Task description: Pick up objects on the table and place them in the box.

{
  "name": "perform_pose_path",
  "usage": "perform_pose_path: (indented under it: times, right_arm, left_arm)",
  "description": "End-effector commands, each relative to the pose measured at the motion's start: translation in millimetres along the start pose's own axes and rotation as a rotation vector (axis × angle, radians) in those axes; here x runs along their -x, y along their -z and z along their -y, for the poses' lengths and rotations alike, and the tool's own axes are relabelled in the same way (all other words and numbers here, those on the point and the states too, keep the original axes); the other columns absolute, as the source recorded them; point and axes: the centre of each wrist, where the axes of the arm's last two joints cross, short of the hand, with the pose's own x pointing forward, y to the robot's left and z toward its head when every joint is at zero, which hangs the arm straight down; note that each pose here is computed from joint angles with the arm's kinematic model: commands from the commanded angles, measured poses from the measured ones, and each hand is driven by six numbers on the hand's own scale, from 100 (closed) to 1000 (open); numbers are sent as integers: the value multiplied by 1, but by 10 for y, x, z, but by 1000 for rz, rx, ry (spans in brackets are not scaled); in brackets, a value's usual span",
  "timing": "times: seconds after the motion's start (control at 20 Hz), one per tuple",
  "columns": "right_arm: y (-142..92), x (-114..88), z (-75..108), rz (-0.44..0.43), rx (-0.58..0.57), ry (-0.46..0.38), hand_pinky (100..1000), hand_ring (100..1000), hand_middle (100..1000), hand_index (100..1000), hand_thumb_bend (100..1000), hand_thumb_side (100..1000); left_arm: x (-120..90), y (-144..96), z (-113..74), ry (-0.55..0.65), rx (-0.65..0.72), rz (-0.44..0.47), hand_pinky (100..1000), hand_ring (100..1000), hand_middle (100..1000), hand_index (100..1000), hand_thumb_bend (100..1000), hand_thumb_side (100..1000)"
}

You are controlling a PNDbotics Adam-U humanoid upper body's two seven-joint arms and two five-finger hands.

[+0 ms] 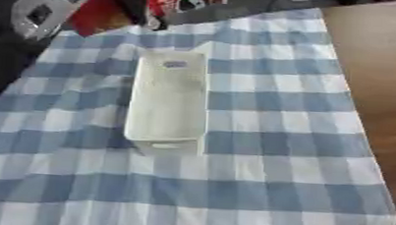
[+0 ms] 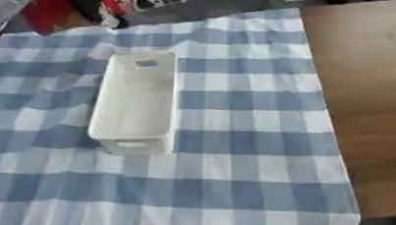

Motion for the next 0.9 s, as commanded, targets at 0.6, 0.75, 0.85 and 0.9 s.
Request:
perform_pose_path:
  times: [0.6, 0.75, 0.85, 0.9]
  right_arm:
    - [48, -21, -3, -5, 18, 26, 575, 734, 816, 829, 100, 652]
    - [36, -11, 0, -12, 18, 22, 575, 734, 816, 829, 100, 652]
    - [28, -5, 2, -16, 18, 20, 575, 733, 816, 829, 100, 652]
    - [25, -3, 3, -18, 19, 19, 575, 733, 816, 829, 100, 652]
  left_arm:
    - [-154, 189, 138, -395, -171, -41, 100, 210, 231, 341, 100, 100]
    - [-133, 142, 181, -457, -233, -70, 100, 210, 231, 342, 100, 100]
    - [-107, 102, 202, -493, -276, -96, 100, 213, 239, 353, 100, 100]
    - [-93, 80, 215, -515, -297, -110, 100, 212, 238, 353, 100, 100]
